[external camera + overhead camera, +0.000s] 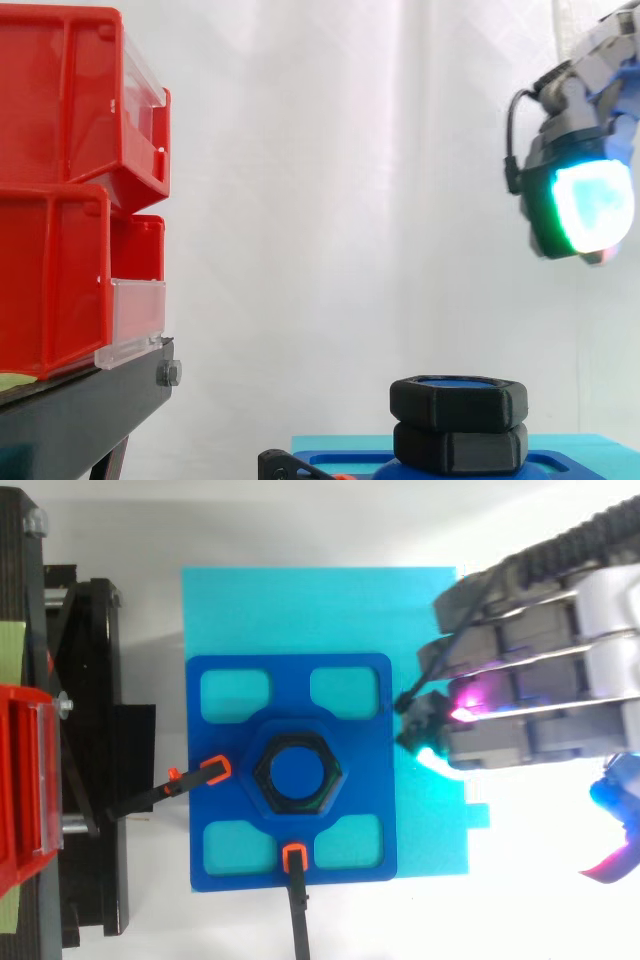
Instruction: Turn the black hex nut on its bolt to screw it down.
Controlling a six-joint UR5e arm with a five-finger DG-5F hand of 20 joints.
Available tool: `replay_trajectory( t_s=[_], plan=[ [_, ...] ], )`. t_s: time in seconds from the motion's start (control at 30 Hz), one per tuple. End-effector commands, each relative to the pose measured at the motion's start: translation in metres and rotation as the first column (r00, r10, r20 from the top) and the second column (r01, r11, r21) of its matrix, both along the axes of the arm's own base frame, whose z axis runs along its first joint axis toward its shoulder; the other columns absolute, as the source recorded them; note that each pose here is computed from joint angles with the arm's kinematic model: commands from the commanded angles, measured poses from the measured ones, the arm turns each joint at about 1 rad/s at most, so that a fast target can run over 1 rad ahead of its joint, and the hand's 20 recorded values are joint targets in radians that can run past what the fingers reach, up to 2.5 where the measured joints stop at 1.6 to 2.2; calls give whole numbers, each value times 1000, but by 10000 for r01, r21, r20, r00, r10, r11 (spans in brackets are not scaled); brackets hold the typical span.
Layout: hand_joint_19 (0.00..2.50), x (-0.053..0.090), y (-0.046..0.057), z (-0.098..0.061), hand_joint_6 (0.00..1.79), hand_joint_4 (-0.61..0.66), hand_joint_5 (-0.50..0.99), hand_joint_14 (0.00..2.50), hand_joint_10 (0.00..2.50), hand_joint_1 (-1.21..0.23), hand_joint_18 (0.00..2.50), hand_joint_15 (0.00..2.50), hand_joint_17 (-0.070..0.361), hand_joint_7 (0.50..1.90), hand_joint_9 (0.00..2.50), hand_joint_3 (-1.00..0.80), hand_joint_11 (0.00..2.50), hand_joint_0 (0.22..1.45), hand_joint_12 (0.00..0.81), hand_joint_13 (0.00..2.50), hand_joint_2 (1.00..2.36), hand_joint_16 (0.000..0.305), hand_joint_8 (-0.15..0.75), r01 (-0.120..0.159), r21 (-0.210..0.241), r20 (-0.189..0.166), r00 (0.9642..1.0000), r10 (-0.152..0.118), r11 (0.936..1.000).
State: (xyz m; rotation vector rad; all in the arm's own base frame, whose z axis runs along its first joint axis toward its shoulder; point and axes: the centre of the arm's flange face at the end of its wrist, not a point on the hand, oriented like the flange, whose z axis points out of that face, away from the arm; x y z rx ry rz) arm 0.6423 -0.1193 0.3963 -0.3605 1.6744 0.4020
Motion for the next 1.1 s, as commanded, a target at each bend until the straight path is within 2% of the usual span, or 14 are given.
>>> replay_trajectory(
  t_s=[0.0,0.13,0.43,0.57,0.7,0.77,0.83,0.87,0.9,0.93,0.97,1.0,1.03,1.07],
  plan=[
    [397,-24,0,-2,513,308,-95,7,8,-518,774,258,89,1139,1022,-500,400,493,323,888,1000,40,303,194,70,13,9998,-194,9998],
    [389,-45,0,-3,503,315,-93,8,8,-519,772,258,89,1151,1021,-500,398,495,324,886,1000,40,301,470,262,-108,9988,-467,9986],
    [395,-51,-3,-6,502,307,-108,9,8,-524,765,257,89,1031,1010,-500,381,501,325,878,1000,40,300,717,770,-693,9954,-664,9945],
    [390,-50,-3,-7,502,290,-118,8,8,-533,769,252,91,946,1015,-500,347,510,331,881,1000,40,300,946,1439,-1067,9911,-796,9851],
    [390,-48,-3,-7,502,262,-125,7,7,-539,772,232,93,851,1010,-500,294,513,334,869,1000,41,299,1481,2398,-1634,9804,-1104,9595],
    [390,-48,-3,-7,502,254,-127,7,6,-539,774,232,94,823,993,-500,270,513,335,867,1000,42,297,1728,2849,-1921,9740,-1204,9428],
    [389,-47,-3,-6,502,235,-135,7,6,-535,778,230,94,798,988,-500,261,511,333,866,1000,42,293,2043,3521,-2296,9649,-1273,9134],
    [387,-46,-5,-7,502,232,-136,7,6,-534,773,232,94,788,986,-500,260,510,333,866,1000,42,296,2484,4271,-2783,9510,-1349,8694],
    [389,-46,-6,-8,502,230,-137,6,6,-534,773,229,94,783,981,-500,248,510,332,865,1000,42,295,2631,4503,-2933,9461,-1370,8532],
    [396,-46,-7,-8,502,230,-138,7,6,-534,773,232,93,785,980,-500,250,510,331,865,1000,42,293,2916,4904,-3215,9364,-1406,8213],
    [399,-46,-7,-8,502,230,-138,7,6,-534,772,232,93,781,978,-500,254,510,330,863,1000,41,293,3046,5079,-3333,9320,-1422,8058],
    [397,-45,-9,-8,502,229,-138,7,6,-534,771,231,93,783,976,-500,254,510,330,862,1000,41,293,3410,5540,-3653,9193,-1463,7595],
    [399,-45,-9,-8,502,229,-138,7,6,-536,771,231,93,781,977,-500,254,509,330,862,1000,41,291,3410,5540,-3653,9193,-1463,7595],
    [396,-45,-10,-8,502,228,-138,7,6,-536,770,231,93,778,975,-500,249,510,331,862,1000,41,294,3540,5708,-3771,9145,-1464,7409]
  ],
)
